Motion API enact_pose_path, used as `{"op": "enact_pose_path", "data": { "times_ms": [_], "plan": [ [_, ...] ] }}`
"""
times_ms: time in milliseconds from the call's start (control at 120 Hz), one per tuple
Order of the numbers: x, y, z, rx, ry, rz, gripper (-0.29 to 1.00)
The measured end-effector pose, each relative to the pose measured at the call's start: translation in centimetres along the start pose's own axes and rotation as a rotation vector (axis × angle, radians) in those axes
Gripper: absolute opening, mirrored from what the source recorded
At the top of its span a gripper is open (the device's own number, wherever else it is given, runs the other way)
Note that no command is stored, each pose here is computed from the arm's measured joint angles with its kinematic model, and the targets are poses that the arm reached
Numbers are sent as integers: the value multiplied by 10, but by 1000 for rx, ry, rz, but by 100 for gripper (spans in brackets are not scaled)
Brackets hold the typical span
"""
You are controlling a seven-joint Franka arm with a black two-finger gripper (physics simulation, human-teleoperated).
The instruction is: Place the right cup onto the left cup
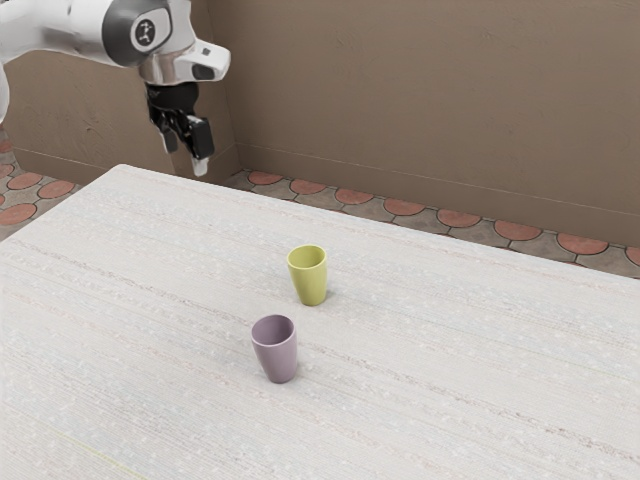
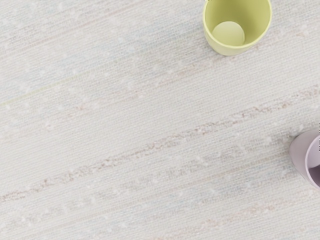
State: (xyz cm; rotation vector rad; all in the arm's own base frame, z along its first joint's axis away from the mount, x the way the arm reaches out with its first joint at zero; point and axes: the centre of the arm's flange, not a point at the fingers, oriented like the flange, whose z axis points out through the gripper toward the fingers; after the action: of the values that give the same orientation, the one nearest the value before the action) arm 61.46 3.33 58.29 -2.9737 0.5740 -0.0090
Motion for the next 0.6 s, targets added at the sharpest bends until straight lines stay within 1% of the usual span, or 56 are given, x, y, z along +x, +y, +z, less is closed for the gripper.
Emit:
{"op": "enact_pose_path", "data": {
  "times_ms": [117, 208, 342, 458, 600],
  "plan": [
    [11, 30, 37, -40, 4, 141, 70],
    [27, 72, 59, -41, 14, 267, 70],
    [35, 120, 113, -52, -11, 398, 70],
    [30, 135, 161, -66, -33, 447, 70],
    [26, 142, 200, -75, -41, 479, 70]
  ]
}}
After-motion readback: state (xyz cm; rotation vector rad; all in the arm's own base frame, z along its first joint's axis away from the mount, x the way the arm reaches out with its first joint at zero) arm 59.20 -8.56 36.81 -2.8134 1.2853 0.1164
